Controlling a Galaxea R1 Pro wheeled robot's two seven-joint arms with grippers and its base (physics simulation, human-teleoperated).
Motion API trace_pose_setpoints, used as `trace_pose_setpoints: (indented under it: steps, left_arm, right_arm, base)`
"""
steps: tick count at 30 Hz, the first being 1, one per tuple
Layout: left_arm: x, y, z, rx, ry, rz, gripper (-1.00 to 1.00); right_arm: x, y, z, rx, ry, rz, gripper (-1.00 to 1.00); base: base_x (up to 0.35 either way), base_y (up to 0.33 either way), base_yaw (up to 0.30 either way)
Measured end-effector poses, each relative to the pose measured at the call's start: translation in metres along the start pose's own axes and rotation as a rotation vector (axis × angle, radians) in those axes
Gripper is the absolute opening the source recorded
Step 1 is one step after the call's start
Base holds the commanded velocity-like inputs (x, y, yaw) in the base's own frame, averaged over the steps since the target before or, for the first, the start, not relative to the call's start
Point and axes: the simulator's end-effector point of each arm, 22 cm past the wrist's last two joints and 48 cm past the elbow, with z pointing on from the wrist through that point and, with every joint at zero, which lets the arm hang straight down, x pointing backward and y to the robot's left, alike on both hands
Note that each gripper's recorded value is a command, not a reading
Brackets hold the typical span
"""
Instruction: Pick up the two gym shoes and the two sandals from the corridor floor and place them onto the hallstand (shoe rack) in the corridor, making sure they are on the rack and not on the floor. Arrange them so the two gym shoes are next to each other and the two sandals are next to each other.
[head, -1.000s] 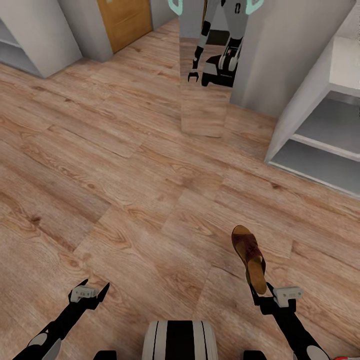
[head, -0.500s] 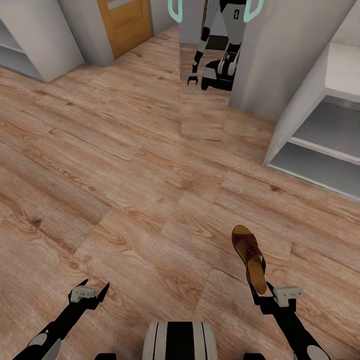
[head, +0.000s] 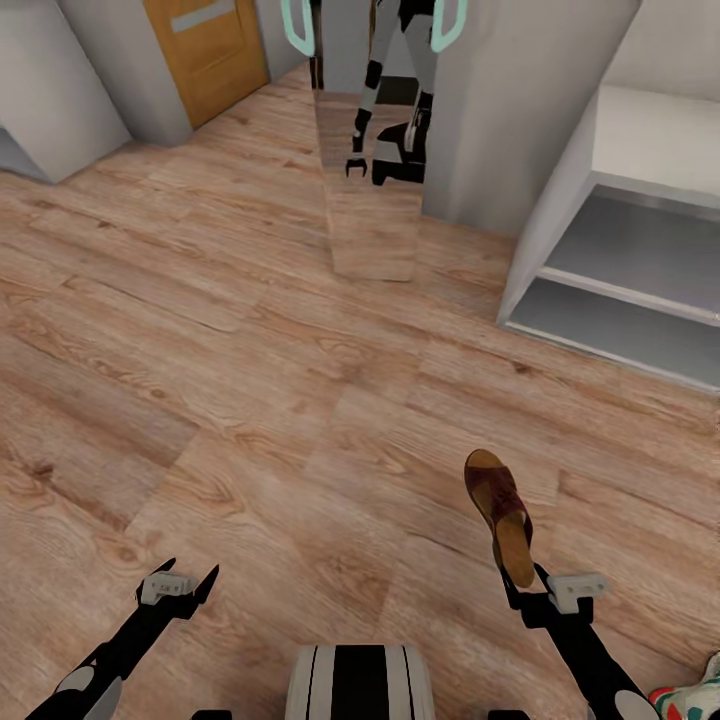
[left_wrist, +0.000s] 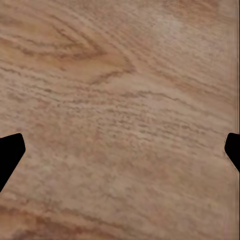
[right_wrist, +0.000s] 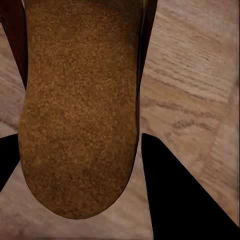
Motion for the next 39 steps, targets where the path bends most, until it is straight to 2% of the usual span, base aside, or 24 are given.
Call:
trace_pose_setpoints:
  steps: [14, 28, 39]
  left_arm:
    - [-0.013, 0.006, -0.001, -0.008, -0.025, -0.006, 1.00]
    - [-0.031, -0.001, 0.002, 0.002, -0.065, -0.014, 1.00]
    - [-0.038, -0.003, 0.001, 0.005, -0.079, -0.012, 1.00]
  right_arm:
    - [-0.009, -0.005, -0.002, 0.011, -0.020, 0.001, -1.00]
    - [-0.031, -0.056, -0.021, 0.119, -0.066, 0.010, -1.00]
    - [-0.039, -0.067, -0.028, 0.144, -0.086, 0.011, -1.00]
  base:
    - [0.000, 0.000, -0.225]
    - [0.000, 0.000, -0.221]
    - [0.000, 0.000, -0.221]
